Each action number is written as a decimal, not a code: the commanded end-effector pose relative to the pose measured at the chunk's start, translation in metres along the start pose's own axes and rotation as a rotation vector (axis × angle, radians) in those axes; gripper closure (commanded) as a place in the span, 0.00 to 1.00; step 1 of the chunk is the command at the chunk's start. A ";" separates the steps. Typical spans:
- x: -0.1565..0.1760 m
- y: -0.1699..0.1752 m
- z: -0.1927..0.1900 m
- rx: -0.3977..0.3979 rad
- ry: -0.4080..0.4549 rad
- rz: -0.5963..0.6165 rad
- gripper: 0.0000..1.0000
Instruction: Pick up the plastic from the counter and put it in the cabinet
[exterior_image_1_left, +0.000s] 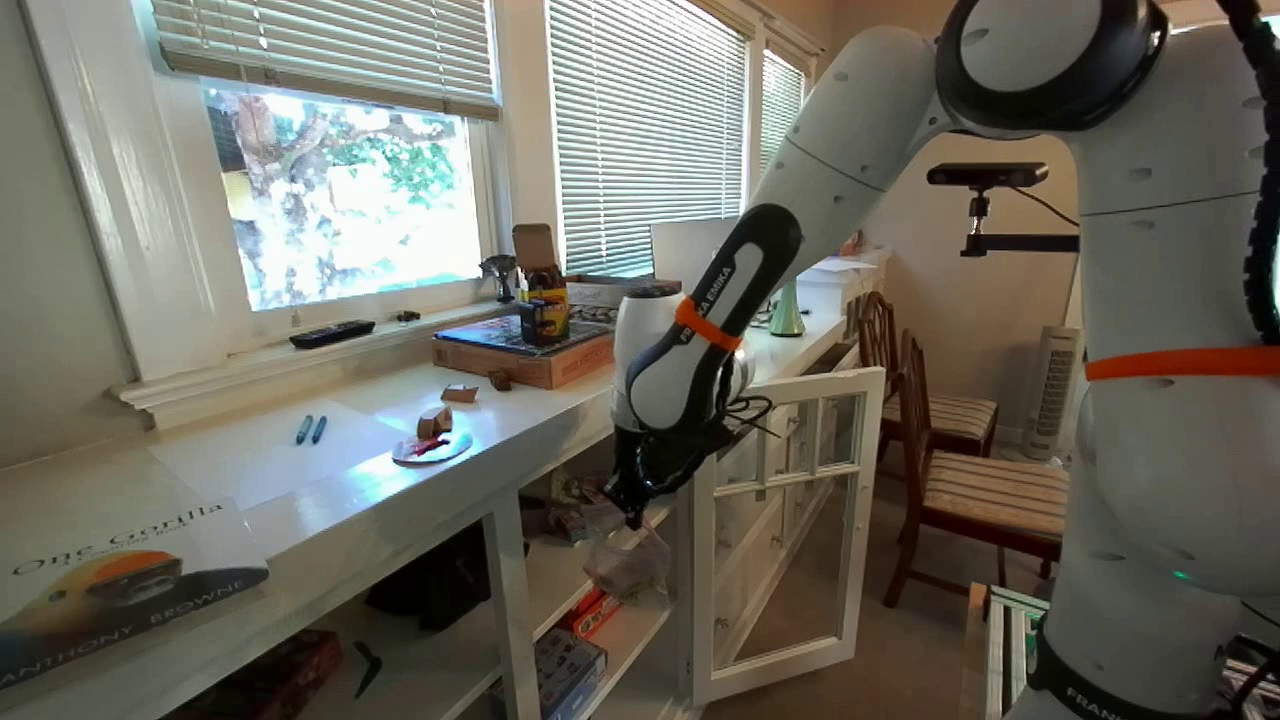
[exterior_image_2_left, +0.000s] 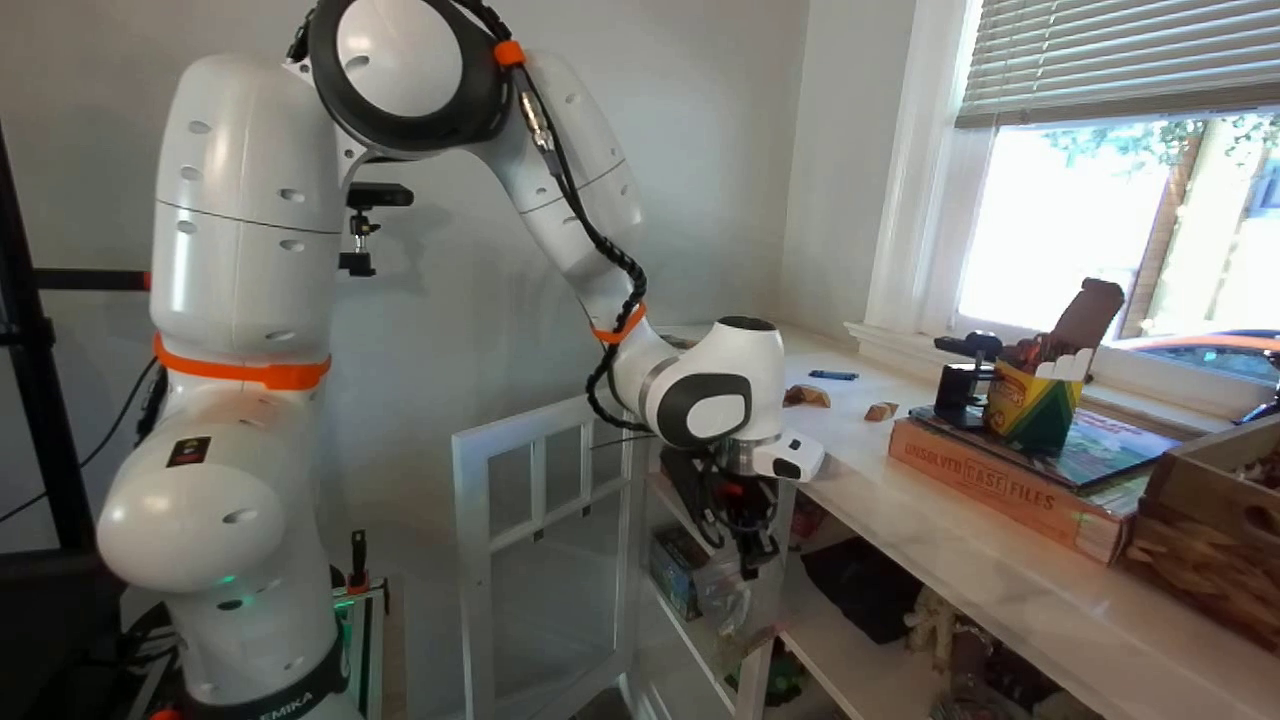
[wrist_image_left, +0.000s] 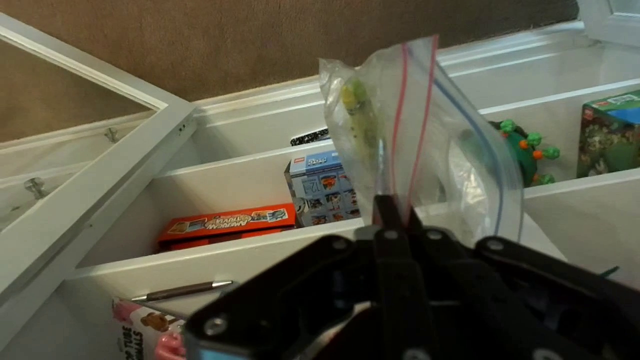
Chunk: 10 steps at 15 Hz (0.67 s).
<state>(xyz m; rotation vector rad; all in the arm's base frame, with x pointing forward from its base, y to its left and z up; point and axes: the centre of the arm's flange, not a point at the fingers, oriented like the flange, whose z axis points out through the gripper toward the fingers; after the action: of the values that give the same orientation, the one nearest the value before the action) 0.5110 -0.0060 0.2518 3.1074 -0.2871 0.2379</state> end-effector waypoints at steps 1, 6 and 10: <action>0.007 0.005 0.023 -0.026 0.060 0.012 1.00; 0.009 0.017 0.042 -0.041 0.125 0.003 1.00; 0.010 0.024 0.056 -0.063 0.171 -0.039 1.00</action>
<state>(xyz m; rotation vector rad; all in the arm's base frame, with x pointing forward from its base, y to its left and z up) 0.5208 -0.0339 0.2145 3.0395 -0.2660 0.4382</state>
